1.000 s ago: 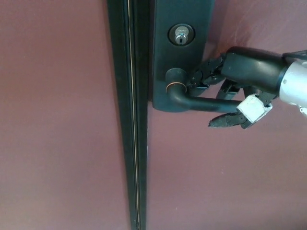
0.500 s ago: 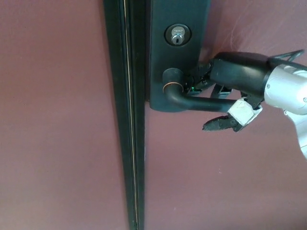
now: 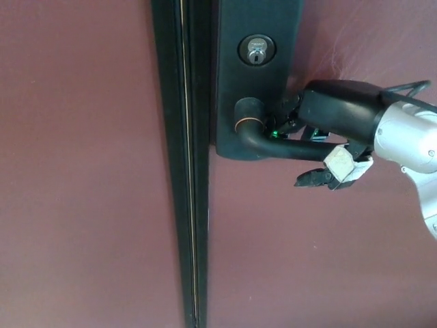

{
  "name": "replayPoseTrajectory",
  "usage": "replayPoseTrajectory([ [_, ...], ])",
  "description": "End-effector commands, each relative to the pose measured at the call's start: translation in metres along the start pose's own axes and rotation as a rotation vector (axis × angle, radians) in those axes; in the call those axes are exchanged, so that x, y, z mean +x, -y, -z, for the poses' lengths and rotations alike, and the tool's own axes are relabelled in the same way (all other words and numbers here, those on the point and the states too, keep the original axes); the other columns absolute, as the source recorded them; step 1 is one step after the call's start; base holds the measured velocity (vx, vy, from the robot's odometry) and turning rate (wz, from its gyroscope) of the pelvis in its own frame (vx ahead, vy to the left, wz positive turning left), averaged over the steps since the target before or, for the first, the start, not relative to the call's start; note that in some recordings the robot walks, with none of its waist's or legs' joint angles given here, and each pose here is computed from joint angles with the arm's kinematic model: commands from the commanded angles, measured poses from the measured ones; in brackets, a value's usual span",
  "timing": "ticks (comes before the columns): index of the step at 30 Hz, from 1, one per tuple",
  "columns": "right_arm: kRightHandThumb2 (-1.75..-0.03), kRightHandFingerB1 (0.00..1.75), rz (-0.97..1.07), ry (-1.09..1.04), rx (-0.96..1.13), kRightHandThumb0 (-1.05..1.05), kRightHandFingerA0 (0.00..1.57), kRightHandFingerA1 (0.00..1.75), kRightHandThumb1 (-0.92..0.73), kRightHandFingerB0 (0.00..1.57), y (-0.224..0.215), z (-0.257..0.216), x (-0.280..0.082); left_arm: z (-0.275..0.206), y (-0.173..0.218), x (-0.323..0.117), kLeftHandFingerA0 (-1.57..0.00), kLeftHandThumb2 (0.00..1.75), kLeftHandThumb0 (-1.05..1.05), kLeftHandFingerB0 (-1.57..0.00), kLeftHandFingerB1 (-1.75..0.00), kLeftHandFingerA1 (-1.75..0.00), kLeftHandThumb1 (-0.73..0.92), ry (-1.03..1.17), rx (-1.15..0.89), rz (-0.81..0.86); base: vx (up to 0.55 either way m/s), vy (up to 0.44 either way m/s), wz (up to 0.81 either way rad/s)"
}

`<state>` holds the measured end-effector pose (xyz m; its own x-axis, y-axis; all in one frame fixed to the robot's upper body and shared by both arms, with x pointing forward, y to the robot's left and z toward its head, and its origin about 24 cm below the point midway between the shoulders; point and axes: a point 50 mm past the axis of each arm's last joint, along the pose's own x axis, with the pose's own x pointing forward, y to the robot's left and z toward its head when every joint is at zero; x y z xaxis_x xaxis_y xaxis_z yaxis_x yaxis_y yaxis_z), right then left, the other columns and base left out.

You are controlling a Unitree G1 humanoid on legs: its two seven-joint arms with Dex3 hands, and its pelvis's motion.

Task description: The robot walks towards the door handle and put its right hand on it and twist the handle

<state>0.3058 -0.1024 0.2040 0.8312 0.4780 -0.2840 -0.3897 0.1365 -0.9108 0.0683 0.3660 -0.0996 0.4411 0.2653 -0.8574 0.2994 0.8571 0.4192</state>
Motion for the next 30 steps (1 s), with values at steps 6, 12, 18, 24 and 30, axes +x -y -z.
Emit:
replayPoseTrajectory([
  [6,-0.55,0.51,-0.066,-0.004,0.036,-0.08,0.88,0.57,-0.52,0.77,-0.0214,0.0054,0.0014,0.0084,0.0032,-0.0028,-0.62,0.6,-0.18,-0.47,-0.41,-0.46,0.7,-0.026,0.026,0.018,0.0,0.0,0.0],
  [12,-0.55,0.51,-0.041,0.002,0.037,-0.09,0.89,0.57,-0.51,0.77,-0.0215,0.0039,0.0014,0.0089,0.003,-0.0027,-0.62,0.6,-0.18,-0.47,-0.41,-0.46,0.7,-0.032,0.019,0.02,0.0,0.0,0.0],
  [18,-0.55,0.51,-0.019,-0.001,0.032,-0.08,0.9,0.57,-0.52,0.77,-0.0198,0.005,-0.0009,0.0047,0.003,-0.0014,-0.62,0.6,-0.18,-0.47,-0.41,-0.46,0.7,-0.018,0.04,0.02,0.0,0.0,0.0],
  [24,-0.55,0.51,-0.019,-0.007,0.041,-0.07,0.94,0.6,-0.52,0.76,-0.0203,0.0077,-0.0034,0.0039,0.0033,-0.001,-0.62,0.6,-0.18,-0.47,-0.41,-0.46,0.7,-0.015,0.042,0.019,0.0,0.0,0.0],
  [30,-0.55,0.52,-0.019,-0.006,0.054,-0.07,0.94,0.61,-0.52,0.76,-0.0219,0.0096,-0.0037,0.0033,0.003,-0.0011,-0.62,0.6,-0.18,-0.47,-0.41,-0.46,0.7,-0.012,0.029,0.024,0.0,0.0,0.0],
])
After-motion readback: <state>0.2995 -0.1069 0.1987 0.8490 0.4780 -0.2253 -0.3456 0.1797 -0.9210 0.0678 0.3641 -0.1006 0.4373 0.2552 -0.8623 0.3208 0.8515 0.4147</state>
